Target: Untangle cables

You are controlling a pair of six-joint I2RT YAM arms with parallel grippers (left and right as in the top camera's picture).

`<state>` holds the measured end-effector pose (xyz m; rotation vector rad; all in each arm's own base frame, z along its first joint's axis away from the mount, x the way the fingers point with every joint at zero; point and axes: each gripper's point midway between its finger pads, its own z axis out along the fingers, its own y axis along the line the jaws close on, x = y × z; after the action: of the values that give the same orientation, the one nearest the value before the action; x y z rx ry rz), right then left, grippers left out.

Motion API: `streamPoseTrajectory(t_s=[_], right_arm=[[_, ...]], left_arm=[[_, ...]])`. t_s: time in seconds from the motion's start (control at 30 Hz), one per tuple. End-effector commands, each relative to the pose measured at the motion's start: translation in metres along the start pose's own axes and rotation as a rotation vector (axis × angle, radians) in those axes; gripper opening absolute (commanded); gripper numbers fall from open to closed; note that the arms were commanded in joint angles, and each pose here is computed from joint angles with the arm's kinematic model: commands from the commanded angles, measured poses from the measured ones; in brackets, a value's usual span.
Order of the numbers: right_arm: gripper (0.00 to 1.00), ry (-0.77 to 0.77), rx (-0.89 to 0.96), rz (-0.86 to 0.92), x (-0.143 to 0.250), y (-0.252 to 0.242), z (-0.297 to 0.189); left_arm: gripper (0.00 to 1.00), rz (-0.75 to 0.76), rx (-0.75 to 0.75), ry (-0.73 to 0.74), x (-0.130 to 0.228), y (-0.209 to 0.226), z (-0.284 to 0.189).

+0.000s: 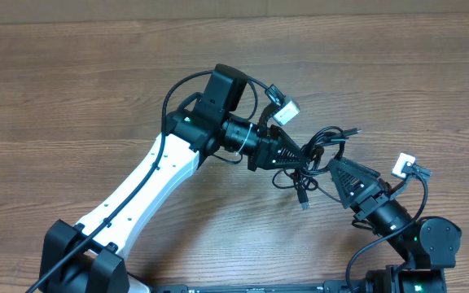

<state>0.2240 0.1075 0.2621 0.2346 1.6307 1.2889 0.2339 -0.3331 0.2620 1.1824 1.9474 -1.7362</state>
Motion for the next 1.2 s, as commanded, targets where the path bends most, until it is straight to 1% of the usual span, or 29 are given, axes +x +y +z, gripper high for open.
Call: streamPoseTrajectory(t_s=[0.0,0.2,0.27,0.3,0.37,0.4,0.43,0.63,0.7,0.77,0.83,1.0,1.17], right_arm=[[0.6,-0.012,-0.036,-0.042,-0.006,0.015,-0.002],[0.59,-0.015,-0.04,-0.046,-0.007,0.016,-0.002],[0.54,-0.017,-0.038,-0.046,-0.007,0.015,-0.002],[0.46,-0.018,-0.038,-0.045,-0.007,0.015,-0.002],[0.19,-0.017,-0.038,-0.045,-0.007,0.015,-0.002],[0.1,-0.017,-0.038,-0.045,-0.007,0.015,-0.002],[0.04,-0.017,-0.038,-0.045,-0.007,0.015,-0.002],[0.04,-0.017,-0.038,-0.044,-0.007,0.016,-0.002],[0.04,-0.017,-0.038,-0.044,-0.007,0.015,-0.002],[0.04,-0.018,-0.038,-0.044,-0.007,0.015,-0.002],[0.04,-0.018,-0.038,-0.044,-0.007,0.015,-0.002],[0.04,-0.021,-0.036,-0.044,-0.008,0.015,-0.002],[0.04,-0.021,-0.036,-0.044,-0.008,0.015,-0.002]], left_arm=[[0.04,0.029,0.05,0.003,0.0,-0.011,0.001],[0.04,0.038,0.098,0.029,0.005,-0.023,0.013],[0.04,0.042,0.106,0.038,0.006,-0.026,0.016],[0.04,0.042,0.11,0.041,0.007,-0.027,0.018],[0.04,0.042,0.11,0.042,0.007,-0.027,0.018],[0.04,0.042,0.11,0.042,0.007,-0.027,0.018],[0.04,0.042,0.104,0.041,0.007,-0.026,0.018],[0.04,0.026,-0.024,0.03,0.005,-0.001,0.011],[0.04,0.006,-0.097,0.034,0.008,0.012,0.008],[0.04,-0.025,-0.199,0.051,0.014,0.029,0.005],[0.04,-0.064,-0.333,0.081,0.023,0.051,-0.002],[0.04,-0.153,-0.642,0.18,0.054,0.093,-0.029],[0.04,-0.229,-0.843,0.227,0.071,0.114,-0.054]])
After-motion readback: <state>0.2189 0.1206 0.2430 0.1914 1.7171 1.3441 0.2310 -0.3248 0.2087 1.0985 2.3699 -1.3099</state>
